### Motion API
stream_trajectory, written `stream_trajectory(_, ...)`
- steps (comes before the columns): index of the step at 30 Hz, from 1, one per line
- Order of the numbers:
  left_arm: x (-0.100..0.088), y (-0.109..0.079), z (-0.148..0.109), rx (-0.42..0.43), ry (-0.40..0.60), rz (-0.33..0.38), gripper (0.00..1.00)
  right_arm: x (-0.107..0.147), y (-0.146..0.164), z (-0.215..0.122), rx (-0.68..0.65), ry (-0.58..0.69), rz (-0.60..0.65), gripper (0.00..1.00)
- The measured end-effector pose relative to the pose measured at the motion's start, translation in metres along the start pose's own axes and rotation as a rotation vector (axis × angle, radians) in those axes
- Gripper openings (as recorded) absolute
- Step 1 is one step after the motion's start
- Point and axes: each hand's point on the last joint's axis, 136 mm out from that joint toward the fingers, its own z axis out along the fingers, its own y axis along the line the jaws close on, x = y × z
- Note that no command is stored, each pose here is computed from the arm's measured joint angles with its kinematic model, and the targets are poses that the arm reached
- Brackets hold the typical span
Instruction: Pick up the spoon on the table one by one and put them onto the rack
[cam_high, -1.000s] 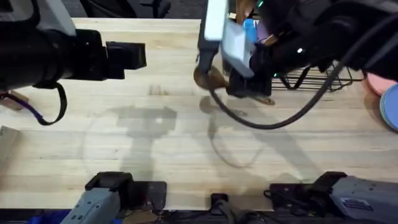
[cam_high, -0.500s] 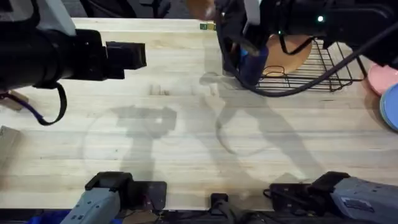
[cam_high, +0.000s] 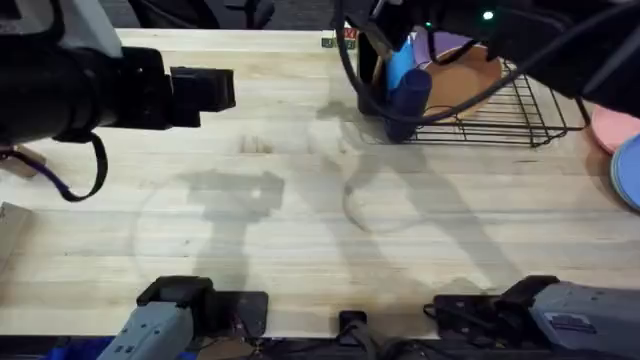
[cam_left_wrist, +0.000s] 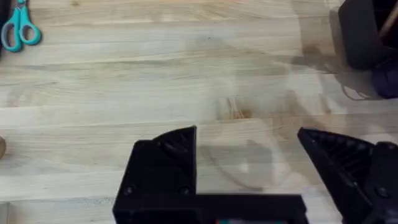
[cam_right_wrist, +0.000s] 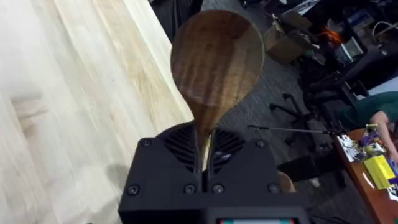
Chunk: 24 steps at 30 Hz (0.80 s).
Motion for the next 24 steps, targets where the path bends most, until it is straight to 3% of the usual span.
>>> stream_trajectory(14,0.000,0.000,0.000,0.000,0.000,0.000,0.994,0.041,-0.018,0.026,0.041,0.060,0.174,0.035)
stream_trajectory(24,0.000,0.000,0.000,0.000,0.000,0.000,0.993,0.080,-0.005,0.050,0.008,0.143,0.284,0.035)
